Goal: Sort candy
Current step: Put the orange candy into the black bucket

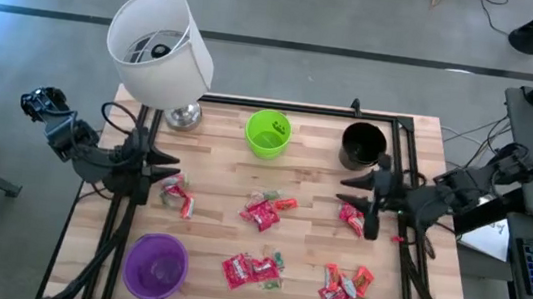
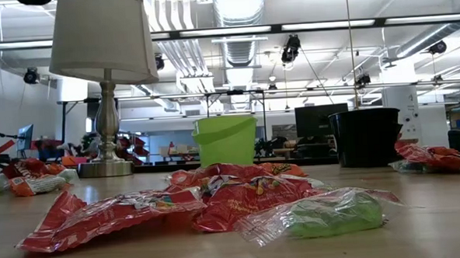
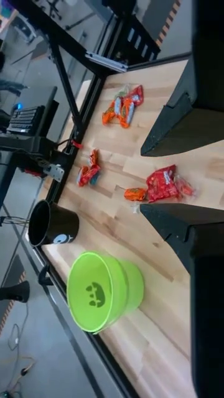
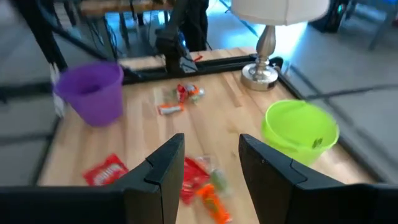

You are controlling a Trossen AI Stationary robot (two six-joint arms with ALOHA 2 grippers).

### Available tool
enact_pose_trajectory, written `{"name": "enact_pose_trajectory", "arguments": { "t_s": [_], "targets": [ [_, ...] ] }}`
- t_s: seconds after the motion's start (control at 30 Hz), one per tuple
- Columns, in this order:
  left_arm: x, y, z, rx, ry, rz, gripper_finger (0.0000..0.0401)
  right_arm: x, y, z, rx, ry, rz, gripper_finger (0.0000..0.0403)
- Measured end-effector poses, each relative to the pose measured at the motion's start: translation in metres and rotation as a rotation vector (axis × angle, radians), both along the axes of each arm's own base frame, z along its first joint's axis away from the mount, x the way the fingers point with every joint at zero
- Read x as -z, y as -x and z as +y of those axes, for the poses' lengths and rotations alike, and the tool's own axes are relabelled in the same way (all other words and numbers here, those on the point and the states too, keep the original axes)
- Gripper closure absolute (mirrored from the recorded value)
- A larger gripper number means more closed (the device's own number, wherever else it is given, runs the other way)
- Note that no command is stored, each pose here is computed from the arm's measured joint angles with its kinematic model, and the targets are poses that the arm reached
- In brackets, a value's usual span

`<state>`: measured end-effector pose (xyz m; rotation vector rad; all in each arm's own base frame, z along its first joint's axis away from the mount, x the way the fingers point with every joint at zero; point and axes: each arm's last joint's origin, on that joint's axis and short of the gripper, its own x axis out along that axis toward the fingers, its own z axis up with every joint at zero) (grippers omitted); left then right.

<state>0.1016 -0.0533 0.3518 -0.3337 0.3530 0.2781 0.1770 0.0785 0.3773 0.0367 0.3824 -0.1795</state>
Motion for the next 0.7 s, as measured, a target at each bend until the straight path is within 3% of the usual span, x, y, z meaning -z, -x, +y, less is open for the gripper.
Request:
{"name": "enact_pose_trajectory", "arguments": {
  "t_s": [0.23,0.4,0.57,0.7],
  "targets": [
    [0.004,-0.007,-0.006,-0.022,0.025,0.016,0.0286,-0.006,-0.019,0.008,-0.010,0.082,0.038,0.0257],
    [0.004,-0.010,-0.008,-0.049,0.083,0.003,0.0286,0.001,-0.025,-0.001,0.070,0.108,0.190,0.0257],
    [-0.002,-0.012,-0.008,-0.079,0.089,-0.063,0.0286,0.011,-0.027,-0.013,0.099,0.056,0.354,0.0257],
    [-0.014,-0.010,-0.006,-0.086,0.058,-0.093,0.0286,0.014,-0.033,-0.016,0.076,0.008,0.385,0.0257]
  ]
}}
